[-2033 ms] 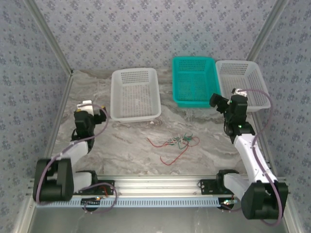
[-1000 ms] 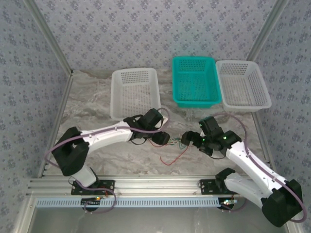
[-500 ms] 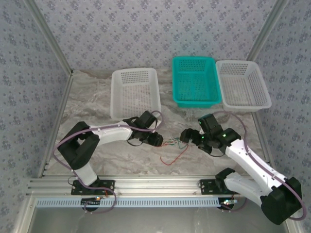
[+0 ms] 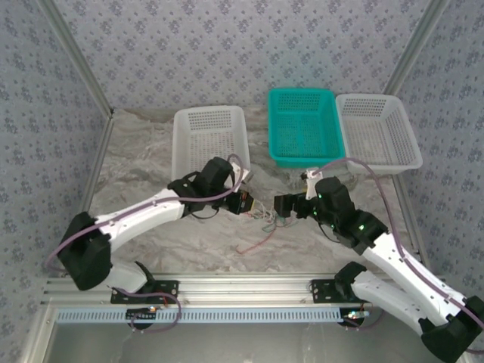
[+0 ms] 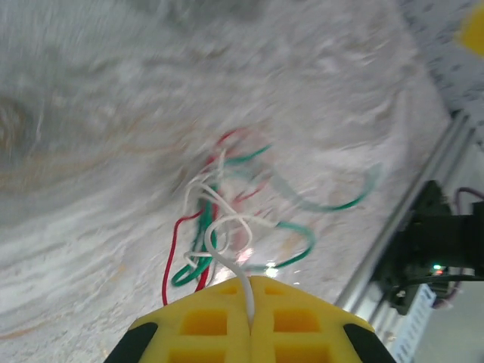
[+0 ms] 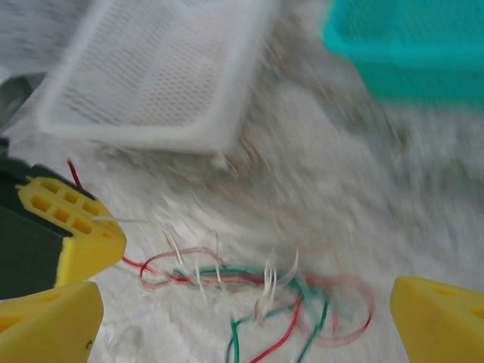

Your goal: Untangle the cables

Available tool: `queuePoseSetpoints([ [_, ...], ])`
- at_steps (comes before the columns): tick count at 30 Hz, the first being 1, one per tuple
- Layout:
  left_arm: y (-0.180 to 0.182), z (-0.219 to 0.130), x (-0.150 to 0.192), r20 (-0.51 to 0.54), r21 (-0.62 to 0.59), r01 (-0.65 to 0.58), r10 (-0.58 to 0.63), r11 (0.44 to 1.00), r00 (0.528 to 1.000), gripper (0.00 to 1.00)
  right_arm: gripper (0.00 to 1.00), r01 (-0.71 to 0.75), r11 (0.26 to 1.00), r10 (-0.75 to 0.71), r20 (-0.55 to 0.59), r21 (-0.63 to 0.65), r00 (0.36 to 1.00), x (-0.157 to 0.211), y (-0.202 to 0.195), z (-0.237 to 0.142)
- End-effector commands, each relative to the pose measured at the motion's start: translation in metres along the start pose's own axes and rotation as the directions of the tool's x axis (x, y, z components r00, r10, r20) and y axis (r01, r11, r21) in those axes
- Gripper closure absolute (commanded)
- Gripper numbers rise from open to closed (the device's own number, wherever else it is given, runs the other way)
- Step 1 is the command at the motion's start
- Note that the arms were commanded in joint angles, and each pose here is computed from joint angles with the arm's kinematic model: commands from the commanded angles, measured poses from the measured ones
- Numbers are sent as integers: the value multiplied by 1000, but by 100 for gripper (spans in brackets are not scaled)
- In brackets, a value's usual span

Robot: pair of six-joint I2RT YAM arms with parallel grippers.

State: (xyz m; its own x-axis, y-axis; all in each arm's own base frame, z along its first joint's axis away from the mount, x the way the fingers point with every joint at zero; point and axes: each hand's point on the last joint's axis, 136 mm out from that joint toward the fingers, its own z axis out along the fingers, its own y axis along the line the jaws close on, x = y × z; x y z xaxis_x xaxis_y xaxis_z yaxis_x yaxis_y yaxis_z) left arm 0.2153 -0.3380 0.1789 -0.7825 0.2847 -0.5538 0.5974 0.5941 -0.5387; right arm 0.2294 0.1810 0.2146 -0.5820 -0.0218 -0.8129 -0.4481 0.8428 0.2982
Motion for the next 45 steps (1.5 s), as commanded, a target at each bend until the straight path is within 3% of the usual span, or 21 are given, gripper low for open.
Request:
queuePoseSetpoints([
  [1,-25,-21,-3,-4,23,-103,103,994,995,100,0,411,909,-388,221,-66,895,-28,39,9],
  [6,-37,-34,-14,58,29,-124,122,992,991,100,0,651,732,-613,224,-199,758,-2,77,37],
  [10,-44,-45,-25,116,39,-137,131,990,984,100,1,667,722,-610,285,-185,740,8,79,62],
  [16,-53,-55,-32,156,66,-117,105,991,982,100,42,662,731,-597,316,-164,737,15,77,90],
  [21,-59,-90,-57,292,117,-43,7,992,956,100,74,635,757,-613,168,-156,772,47,52,118],
  [25,-60,-135,-74,427,130,-33,-26,991,904,100,78,518,852,-513,75,-72,855,66,14,128],
  [32,-30,-183,-75,543,1,19,-16,1000,839,100,71,412,909,-412,-9,66,911,90,-29,118],
  [39,-24,-173,-70,529,29,29,-40,999,848,100,71,386,921,-388,48,53,920,73,-22,97],
  [40,-25,-168,-69,516,43,25,-44,999,856,100,63,399,917,-397,87,-6,914,67,-9,91],
  [41,-26,-164,-69,502,58,22,-48,998,863,100,45,414,908,-404,126,-64,906,63,4,84],
  [42,-28,-161,-69,492,71,16,-49,997,869,100,16,427,896,-403,180,-124,897,56,18,75],
  [43,-30,-158,-69,484,84,8,-47,996,874,100,0,434,884,-393,228,-172,891,49,31,66],
  [45,-30,-153,-69,474,92,3,-47,996,879,100,0,469,848,-394,299,-245,869,37,51,49],
])
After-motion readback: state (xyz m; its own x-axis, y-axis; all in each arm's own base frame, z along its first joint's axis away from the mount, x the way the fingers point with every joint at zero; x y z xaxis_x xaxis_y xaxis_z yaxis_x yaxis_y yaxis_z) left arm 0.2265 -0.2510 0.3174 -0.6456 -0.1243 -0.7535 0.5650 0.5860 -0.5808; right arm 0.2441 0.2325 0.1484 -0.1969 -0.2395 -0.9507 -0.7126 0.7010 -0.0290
